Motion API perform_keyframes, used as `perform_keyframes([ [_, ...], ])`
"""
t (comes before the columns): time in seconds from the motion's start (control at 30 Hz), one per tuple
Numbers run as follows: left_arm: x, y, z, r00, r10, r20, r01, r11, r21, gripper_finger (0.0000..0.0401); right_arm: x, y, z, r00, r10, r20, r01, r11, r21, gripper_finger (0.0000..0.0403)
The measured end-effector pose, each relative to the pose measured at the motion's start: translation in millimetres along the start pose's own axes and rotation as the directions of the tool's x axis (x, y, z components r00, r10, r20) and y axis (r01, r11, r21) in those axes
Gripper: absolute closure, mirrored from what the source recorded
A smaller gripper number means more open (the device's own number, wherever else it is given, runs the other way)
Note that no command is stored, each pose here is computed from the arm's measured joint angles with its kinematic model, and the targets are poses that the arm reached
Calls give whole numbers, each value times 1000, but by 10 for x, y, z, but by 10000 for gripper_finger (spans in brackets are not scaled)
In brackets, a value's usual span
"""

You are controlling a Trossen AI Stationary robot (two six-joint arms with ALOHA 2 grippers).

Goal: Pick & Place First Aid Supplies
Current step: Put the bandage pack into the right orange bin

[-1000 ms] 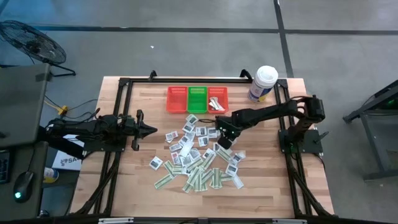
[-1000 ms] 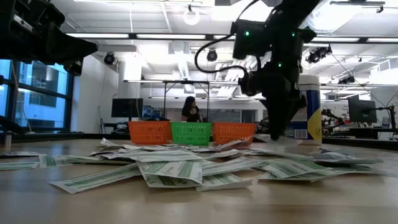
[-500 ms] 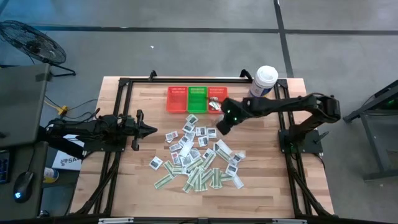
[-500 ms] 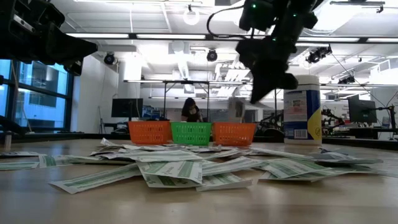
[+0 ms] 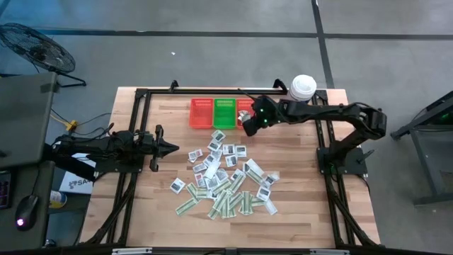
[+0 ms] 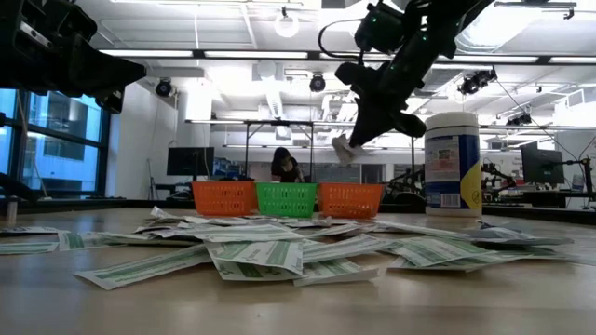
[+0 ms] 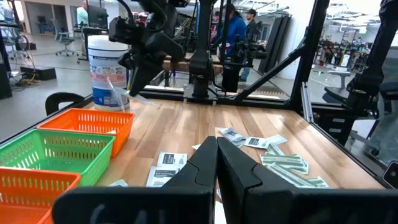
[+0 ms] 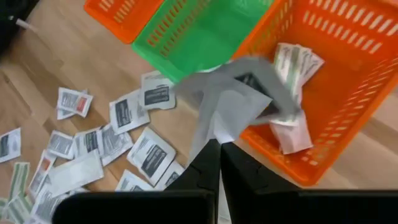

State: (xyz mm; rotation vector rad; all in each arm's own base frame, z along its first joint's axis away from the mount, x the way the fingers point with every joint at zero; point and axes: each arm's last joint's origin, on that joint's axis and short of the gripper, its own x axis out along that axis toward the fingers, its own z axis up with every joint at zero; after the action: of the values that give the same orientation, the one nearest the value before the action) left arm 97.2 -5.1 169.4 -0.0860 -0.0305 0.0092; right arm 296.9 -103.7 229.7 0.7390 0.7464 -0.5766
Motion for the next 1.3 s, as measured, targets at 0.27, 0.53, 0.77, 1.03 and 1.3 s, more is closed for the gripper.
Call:
perform_keyframes([
  [0.27,0,0,0,1000,0,0,0,1000,0,400,-1,119,-92,999,32,-26,-32,999,16,400],
  [0.53,0,0,0,1000,0,0,0,1000,0,400,-2,131,-101,999,32,-25,-31,999,40,400],
  [0.77,0,0,0,1000,0,0,0,1000,0,400,25,308,-319,989,70,-133,-74,997,-30,401],
  [1.03,0,0,0,1000,0,0,0,1000,0,400,54,332,-427,975,67,-211,-79,996,-51,401],
  [1.3,0,0,0,1000,0,0,0,1000,0,400,66,263,-174,995,89,-35,-90,996,-16,400],
])
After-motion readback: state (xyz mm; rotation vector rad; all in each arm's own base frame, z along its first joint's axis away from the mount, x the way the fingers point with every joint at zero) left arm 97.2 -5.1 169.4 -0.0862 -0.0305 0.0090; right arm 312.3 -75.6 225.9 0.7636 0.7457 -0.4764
